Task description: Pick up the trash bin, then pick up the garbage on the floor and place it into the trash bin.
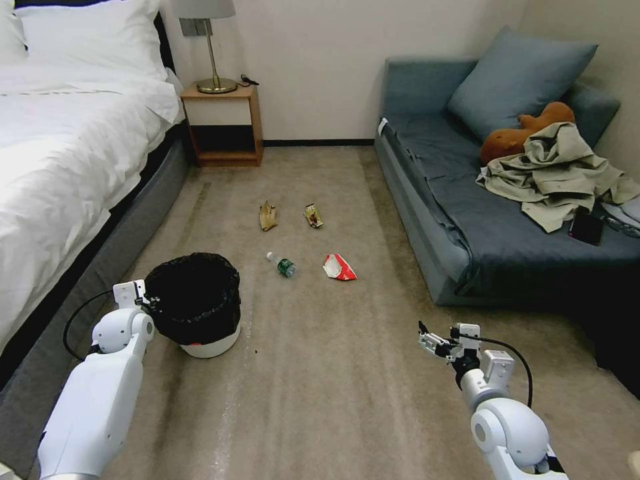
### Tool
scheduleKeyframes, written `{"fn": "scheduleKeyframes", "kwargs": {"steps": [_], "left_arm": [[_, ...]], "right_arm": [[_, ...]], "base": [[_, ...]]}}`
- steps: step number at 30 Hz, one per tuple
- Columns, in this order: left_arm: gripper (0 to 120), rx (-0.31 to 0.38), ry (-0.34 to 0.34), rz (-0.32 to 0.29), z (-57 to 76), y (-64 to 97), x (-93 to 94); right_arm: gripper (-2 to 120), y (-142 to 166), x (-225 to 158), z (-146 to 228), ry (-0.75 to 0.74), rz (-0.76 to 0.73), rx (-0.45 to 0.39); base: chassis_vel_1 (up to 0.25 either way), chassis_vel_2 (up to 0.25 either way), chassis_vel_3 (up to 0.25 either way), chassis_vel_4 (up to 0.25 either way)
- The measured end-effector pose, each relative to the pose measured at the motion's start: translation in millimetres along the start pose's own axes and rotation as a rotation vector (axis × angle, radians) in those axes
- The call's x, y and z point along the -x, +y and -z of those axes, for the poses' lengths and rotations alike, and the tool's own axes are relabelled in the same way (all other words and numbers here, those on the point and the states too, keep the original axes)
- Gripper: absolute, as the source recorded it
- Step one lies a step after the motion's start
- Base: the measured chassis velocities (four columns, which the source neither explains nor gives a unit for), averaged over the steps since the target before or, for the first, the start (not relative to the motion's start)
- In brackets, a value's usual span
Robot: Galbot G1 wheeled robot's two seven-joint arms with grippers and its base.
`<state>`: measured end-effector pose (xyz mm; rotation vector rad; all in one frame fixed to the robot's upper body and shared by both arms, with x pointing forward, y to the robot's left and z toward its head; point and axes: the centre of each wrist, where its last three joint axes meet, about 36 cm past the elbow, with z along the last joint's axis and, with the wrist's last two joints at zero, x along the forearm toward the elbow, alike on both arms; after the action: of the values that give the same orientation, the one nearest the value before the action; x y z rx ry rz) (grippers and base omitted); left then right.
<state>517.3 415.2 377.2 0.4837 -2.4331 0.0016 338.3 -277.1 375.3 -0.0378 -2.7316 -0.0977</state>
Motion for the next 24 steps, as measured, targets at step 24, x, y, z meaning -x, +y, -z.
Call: {"fn": "scheduleKeyframes", "kwargs": {"steps": [24], "left_arm": [[4, 0.081, -0.18, 0.013, 22.7, 18.6, -64.6]], "right_arm": [[100, -4, -3, -2, -0.019, 0.022, 0.023]], "base": [[0.0, 0.0, 0.0, 0.0]]}}
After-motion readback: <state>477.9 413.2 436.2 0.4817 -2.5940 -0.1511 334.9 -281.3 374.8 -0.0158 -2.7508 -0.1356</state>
